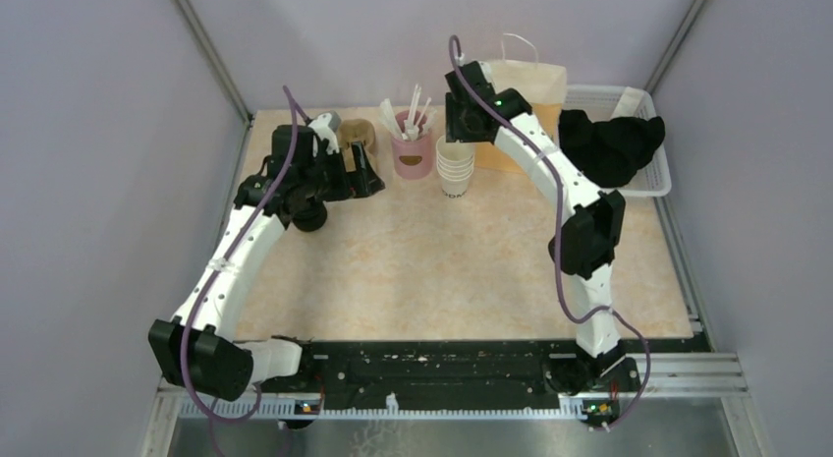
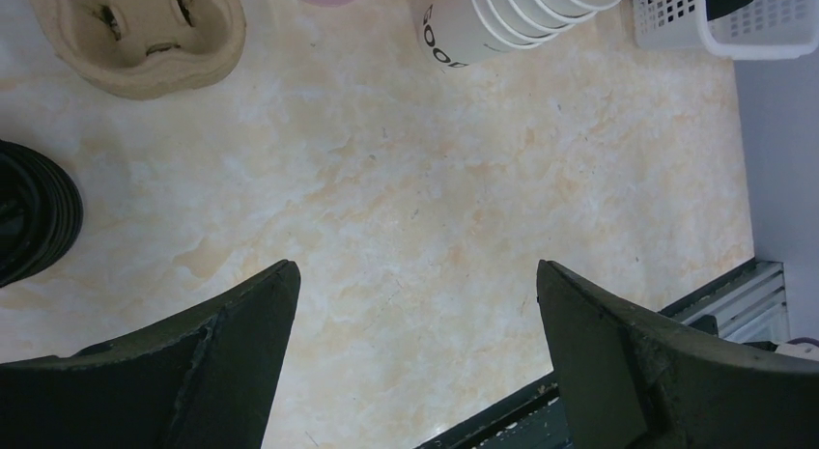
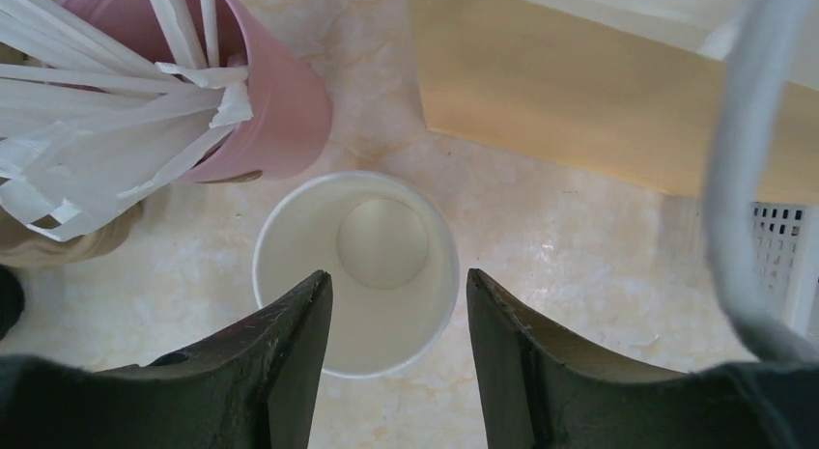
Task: Pack the takeout coffee
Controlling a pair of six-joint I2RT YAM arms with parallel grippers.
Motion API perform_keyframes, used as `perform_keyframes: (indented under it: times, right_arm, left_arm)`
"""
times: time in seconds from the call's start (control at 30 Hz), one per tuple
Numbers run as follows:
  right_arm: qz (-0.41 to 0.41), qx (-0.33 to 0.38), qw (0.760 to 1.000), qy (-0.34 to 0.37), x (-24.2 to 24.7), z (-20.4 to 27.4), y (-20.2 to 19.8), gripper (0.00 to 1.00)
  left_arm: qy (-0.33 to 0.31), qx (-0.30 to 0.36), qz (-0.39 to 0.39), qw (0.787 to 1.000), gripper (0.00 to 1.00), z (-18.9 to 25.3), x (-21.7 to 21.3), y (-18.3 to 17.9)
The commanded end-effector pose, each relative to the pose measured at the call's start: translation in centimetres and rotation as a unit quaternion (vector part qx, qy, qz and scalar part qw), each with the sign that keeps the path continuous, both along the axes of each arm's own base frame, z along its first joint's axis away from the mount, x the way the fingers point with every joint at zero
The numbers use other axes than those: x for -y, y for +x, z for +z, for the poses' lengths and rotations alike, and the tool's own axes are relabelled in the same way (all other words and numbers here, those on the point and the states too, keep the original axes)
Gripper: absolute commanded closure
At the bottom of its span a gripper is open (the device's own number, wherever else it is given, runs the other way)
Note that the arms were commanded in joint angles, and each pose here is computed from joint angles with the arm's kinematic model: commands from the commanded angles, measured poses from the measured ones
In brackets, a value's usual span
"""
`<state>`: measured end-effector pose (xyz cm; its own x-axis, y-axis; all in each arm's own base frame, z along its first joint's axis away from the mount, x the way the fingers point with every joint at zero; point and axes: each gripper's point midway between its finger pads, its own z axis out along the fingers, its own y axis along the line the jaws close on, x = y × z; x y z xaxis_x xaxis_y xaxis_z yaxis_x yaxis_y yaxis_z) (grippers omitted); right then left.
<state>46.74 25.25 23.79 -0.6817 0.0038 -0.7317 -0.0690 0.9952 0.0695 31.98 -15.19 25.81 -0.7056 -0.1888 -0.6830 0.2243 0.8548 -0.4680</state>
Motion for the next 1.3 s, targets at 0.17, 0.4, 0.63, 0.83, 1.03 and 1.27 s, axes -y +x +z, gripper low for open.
perform_keyframes:
  times: [0.17, 0.4, 0.63, 0.83, 1.03, 1.27]
  right_arm:
    - [-0.021, 0.026, 0.997, -0.076, 0.3, 0.2, 0.2, 0.52]
    - [-0.022, 0.017, 0.996, -0.083, 0.3, -0.9, 0.4, 0.55]
    - [-0.024, 0.008, 0.996, -0.08, -0.1, -2.1, 0.7, 0.58]
    - [-0.023, 0.01, 0.996, -0.082, -0.2, -2.3, 0.9, 0.64]
    - [-0.025, 0.01, 0.996, -0.089, 0.0, -2.4, 0.9, 0.77]
    - [-0.029, 0.022, 0.996, -0.078, 0.0, -0.7, 0.9, 0.92]
  left_arm:
    - [0.021, 0.049, -0.036, 0.998, 0.02, 2.3, 0.4, 0.9]
    - [0.018, 0.048, -0.039, 0.998, 0.02, 2.1, 0.5, 1.0]
    - [0.018, 0.046, -0.04, 0.998, 0.02, 2.1, 0.6, 1.3]
    - [0.02, 0.044, -0.04, 0.998, 0.02, 1.9, 0.6, 1.4]
    - [0.021, 0.042, -0.04, 0.998, 0.02, 1.7, 0.7, 1.6]
    - [0.022, 0.042, -0.039, 0.998, 0.02, 1.7, 0.6, 1.7]
